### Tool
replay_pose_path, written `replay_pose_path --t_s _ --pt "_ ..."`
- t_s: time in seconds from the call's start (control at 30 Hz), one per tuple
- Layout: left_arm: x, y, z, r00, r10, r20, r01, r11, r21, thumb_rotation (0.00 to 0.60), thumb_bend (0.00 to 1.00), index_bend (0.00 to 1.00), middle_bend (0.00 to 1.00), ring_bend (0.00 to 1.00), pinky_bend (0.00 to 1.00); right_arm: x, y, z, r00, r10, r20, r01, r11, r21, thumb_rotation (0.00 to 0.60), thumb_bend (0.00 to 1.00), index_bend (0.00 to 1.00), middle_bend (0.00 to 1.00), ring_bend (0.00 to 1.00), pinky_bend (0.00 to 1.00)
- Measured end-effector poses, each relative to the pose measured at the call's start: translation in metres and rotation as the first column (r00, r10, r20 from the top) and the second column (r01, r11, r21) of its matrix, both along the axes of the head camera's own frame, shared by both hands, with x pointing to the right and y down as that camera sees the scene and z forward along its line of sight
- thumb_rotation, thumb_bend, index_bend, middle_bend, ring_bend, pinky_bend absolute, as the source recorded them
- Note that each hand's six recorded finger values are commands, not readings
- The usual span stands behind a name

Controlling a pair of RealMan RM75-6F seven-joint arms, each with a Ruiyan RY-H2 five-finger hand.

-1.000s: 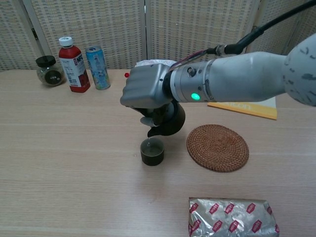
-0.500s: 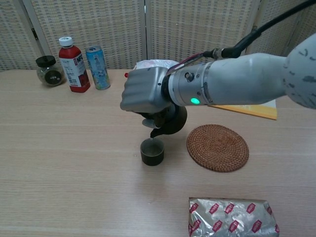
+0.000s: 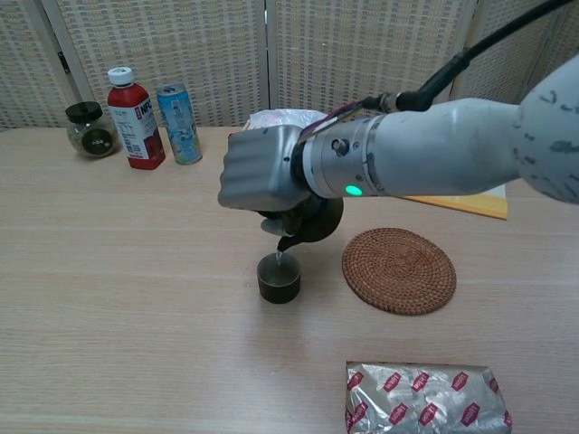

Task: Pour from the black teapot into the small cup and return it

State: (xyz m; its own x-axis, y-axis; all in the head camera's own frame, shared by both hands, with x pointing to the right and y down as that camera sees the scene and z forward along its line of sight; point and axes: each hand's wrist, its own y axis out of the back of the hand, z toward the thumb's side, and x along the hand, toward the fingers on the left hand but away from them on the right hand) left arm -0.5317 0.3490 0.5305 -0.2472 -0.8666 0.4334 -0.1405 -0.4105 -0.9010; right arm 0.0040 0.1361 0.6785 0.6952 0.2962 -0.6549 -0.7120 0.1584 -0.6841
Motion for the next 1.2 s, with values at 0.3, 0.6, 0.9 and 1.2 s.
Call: replay_pose_path --t_s 0.3,0.6,0.9,1.2 --pt "-0.0012 0.0011 -0.0008 1.0 -0.003 0.003 0.003 1.0 0.001 0.6 0.14 0.03 0.0 0.0 0.0 -0.0013 0.0022 -0.0006 1.0 -0.02 -0.018 0.02 1.0 0.019 0.393 0.61 1.0 1.0 0.94 0.59" --pt "-0.0019 0.0018 -0.0016 1.0 -0.003 0.005 0.003 1.0 0.0 0.6 0.14 0.03 0.0 0.0 0.0 -0.0035 0.0058 -0.0009 0.999 -0.038 -0.025 0.039 0.999 0.028 0.392 0.61 1.0 1.0 0.95 0.59" --pt "-0.0029 0.0029 -0.0034 1.0 -0.006 0.008 0.006 1.0 0.0 0.6 0.14 0.03 0.0 0.0 0.0 -0.0038 0.0076 -0.0004 0.998 -0.046 -0.03 0.047 0.998 0.036 0.392 0.61 1.0 1.0 0.95 0.59" --pt "-0.0032 0.0034 -0.0048 1.0 -0.006 0.008 0.006 1.0 0.003 0.6 0.14 0.03 0.0 0.0 0.0 -0.0036 0.0079 -0.0025 0.999 -0.027 -0.021 0.028 0.999 0.026 0.393 0.61 1.0 1.0 0.95 0.59"
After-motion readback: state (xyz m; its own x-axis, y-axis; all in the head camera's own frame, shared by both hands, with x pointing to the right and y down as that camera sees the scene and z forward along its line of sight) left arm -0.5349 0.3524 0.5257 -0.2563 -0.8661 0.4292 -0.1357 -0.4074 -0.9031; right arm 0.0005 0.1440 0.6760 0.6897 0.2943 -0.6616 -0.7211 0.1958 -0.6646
